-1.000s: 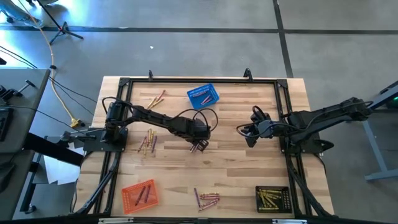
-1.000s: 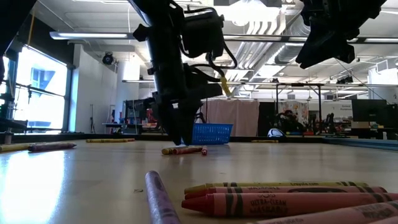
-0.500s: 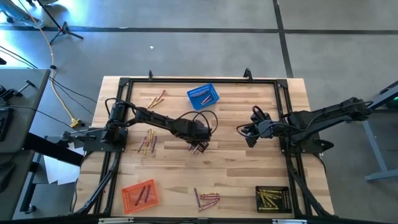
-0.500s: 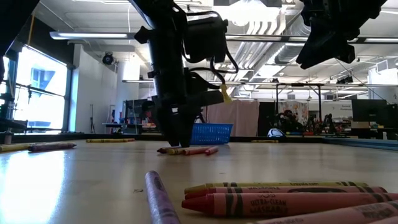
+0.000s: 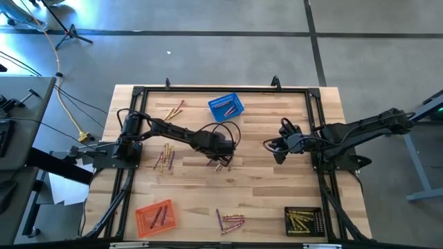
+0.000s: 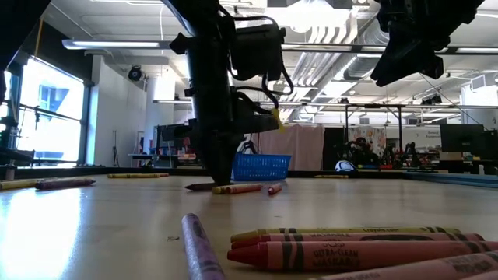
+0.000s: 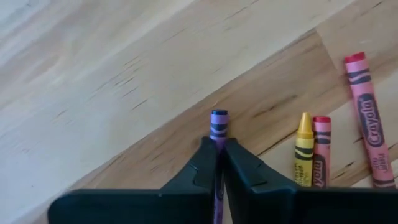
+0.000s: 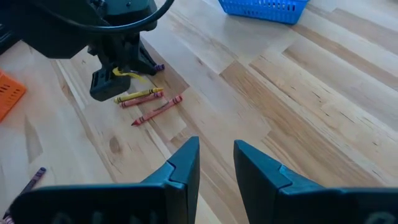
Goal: Sort crayons
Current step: Put the purple crayon into the orange bin
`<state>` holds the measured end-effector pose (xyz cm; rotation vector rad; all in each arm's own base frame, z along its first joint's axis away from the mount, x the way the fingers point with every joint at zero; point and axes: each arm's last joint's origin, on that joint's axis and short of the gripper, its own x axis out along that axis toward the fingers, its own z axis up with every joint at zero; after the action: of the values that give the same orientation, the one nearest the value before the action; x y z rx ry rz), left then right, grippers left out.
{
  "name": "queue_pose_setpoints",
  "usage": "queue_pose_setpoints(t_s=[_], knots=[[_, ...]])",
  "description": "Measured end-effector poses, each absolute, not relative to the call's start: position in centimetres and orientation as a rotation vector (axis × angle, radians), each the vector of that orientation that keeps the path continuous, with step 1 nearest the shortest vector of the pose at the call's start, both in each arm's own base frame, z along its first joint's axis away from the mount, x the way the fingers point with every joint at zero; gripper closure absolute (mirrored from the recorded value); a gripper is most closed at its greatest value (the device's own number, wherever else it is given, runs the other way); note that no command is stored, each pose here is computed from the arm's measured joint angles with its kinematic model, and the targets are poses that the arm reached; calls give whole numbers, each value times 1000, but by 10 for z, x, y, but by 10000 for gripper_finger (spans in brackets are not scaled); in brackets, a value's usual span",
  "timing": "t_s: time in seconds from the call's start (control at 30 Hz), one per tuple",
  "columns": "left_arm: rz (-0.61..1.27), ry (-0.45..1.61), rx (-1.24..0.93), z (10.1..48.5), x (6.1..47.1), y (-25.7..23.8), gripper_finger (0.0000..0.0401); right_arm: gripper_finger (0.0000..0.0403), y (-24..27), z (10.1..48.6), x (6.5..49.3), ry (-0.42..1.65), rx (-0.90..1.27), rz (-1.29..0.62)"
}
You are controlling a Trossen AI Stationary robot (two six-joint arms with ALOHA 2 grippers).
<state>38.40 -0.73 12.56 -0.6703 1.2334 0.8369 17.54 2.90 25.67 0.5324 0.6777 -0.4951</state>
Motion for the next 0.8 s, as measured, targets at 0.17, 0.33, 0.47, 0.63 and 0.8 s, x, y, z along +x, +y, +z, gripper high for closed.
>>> queue_pose_setpoints(t_s=[0.17,0.33,0.47,0.63,0.8], knots=[[815,1193,-687,144,389,-7,398,320,29,257,175,678,529,-494],[728,1159,-720,182,383,-22,400,320,29,256,175,682,527,-495],[660,1157,-772,211,368,-53,400,320,29,256,175,691,506,-490],[640,1191,-842,243,332,-104,400,320,29,256,174,698,503,-493],[748,1246,-951,258,287,-157,400,320,28,254,172,727,460,-487]])
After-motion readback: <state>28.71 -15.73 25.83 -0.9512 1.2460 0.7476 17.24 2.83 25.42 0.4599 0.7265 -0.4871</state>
